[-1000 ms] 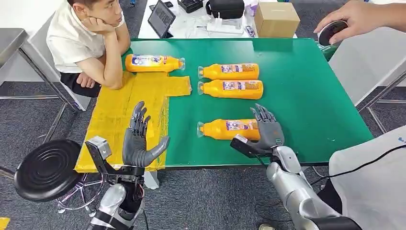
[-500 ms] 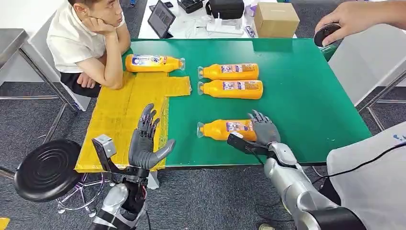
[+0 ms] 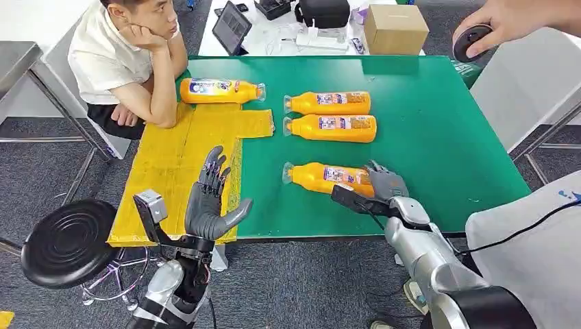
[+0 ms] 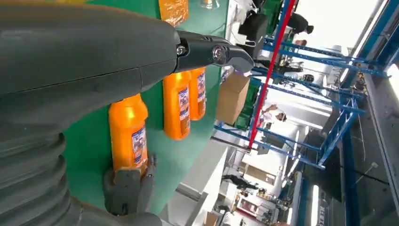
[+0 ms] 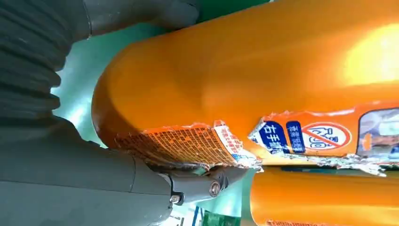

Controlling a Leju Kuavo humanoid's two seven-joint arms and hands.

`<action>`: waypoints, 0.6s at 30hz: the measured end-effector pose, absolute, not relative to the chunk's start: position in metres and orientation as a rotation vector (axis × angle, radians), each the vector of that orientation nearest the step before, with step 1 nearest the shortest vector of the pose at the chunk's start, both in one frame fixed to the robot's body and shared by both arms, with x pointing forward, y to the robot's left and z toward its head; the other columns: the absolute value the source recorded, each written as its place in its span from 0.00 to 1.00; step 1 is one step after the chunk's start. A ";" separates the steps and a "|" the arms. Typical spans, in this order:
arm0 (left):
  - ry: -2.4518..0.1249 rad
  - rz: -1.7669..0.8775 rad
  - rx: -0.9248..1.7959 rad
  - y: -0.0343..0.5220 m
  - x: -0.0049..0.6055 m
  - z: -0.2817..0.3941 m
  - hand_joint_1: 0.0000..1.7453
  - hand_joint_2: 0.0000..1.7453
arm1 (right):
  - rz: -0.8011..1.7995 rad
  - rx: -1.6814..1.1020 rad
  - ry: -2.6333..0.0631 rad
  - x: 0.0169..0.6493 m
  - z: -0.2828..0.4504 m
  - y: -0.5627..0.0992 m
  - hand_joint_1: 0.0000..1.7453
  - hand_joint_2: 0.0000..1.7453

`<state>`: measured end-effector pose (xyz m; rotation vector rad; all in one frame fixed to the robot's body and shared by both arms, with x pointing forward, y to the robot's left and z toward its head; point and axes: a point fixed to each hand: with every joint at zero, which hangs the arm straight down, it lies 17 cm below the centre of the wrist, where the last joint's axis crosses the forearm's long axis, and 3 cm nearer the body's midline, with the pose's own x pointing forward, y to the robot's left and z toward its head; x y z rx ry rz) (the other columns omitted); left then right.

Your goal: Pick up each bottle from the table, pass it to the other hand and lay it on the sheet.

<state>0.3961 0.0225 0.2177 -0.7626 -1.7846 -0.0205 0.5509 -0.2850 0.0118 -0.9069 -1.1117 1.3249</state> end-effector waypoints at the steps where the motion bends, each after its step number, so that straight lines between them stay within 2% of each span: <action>1: -1.784 -0.023 -0.765 0.022 0.396 0.218 0.00 1.00 | 1.330 -0.905 -1.113 0.551 0.012 -0.285 1.00 1.00; 7: -1.788 -0.031 -0.766 0.021 0.396 0.219 0.00 1.00 | 1.293 -0.790 -1.207 0.551 0.017 -0.269 1.00 1.00; 18: -1.817 -0.027 -0.729 0.025 0.398 0.221 0.00 1.00 | 1.016 -0.534 -1.481 0.537 0.029 -0.231 1.00 1.00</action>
